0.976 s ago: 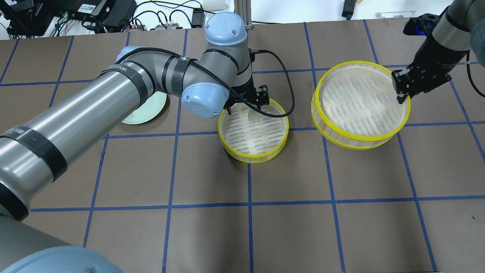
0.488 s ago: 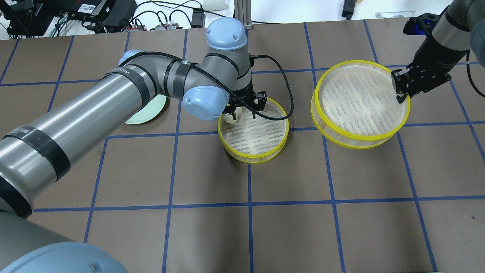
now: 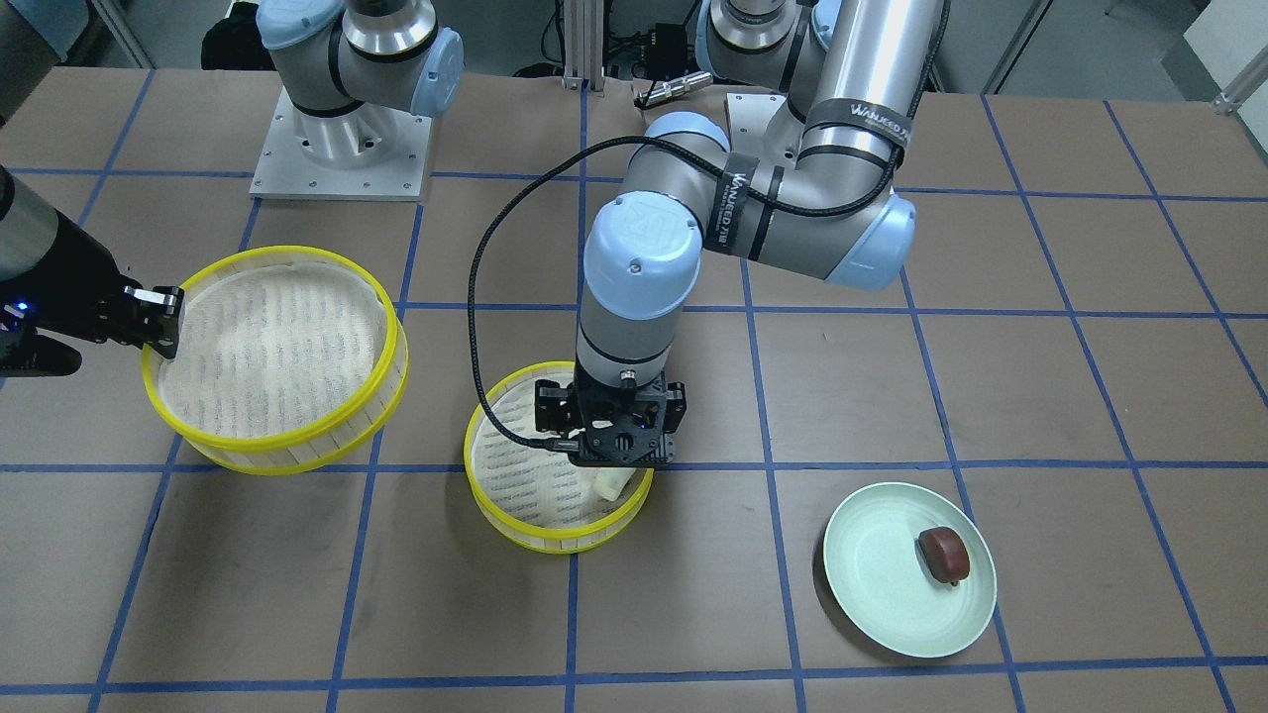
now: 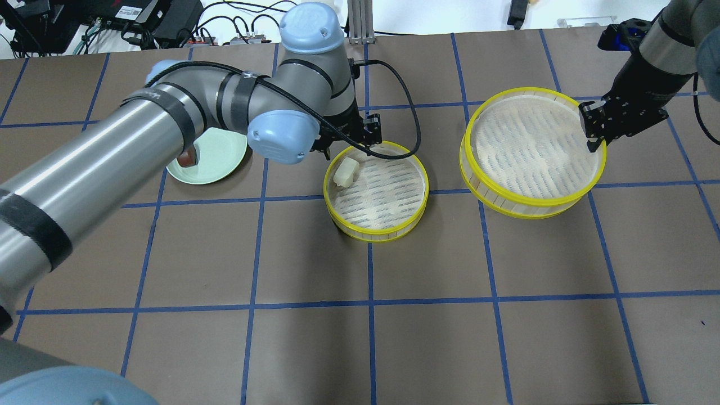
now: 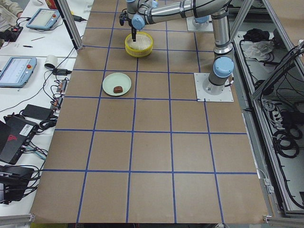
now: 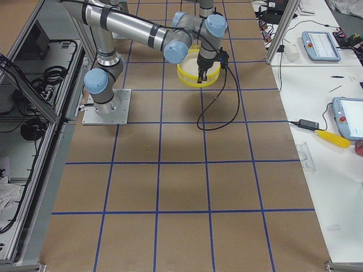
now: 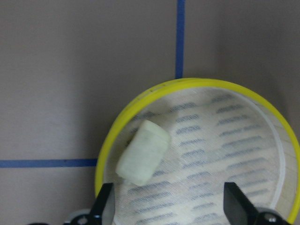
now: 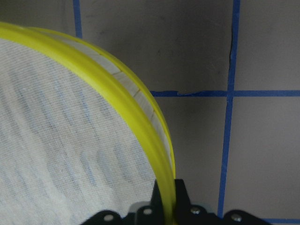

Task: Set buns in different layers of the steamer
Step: 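Open the left gripper to drop the bun and withdraw toward the plate, then restack the top tier with the right gripper while left reaches the red bun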

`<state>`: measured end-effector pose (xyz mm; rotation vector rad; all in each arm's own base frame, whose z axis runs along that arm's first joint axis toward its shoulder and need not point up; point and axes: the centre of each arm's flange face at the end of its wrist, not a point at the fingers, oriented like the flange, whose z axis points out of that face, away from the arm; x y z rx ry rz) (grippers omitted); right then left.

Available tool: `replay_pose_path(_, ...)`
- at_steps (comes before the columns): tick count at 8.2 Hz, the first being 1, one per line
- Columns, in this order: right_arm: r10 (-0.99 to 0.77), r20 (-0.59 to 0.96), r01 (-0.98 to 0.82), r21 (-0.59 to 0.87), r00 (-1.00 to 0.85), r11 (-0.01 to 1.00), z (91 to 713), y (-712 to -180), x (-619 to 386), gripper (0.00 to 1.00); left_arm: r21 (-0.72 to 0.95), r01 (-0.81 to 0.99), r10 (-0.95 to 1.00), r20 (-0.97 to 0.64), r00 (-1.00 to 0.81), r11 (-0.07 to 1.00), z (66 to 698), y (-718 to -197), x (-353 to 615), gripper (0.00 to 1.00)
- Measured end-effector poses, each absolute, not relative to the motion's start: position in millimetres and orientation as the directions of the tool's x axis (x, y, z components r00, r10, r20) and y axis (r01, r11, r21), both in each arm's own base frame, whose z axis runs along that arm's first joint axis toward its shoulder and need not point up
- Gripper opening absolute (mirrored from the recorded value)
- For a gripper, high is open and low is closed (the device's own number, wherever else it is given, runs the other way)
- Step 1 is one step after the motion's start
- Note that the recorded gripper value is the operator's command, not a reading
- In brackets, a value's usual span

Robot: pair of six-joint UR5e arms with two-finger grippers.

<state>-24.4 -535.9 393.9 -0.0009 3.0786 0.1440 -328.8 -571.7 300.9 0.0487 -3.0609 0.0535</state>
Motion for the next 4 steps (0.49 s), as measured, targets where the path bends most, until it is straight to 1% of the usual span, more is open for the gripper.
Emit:
replay_pose_path(2, 0.016, -0.048, 0.013, 0.066, -0.999, 0.998, 392.0, -544.4, -4.0, 0.00, -0.058, -0.061, -0.057, 0.063, -0.996, 0.996, 325.2, -593.7, -268.1, 0.94)
replay_pose_path(4, 0.053, -0.034, 0.051, 0.038, -0.998, 0.998, 380.0, -561.7, 51.8, 0.00, -0.073, -0.089, -0.087, 0.029, -0.996, 0.993, 333.7, -619.6, -183.3, 0.95)
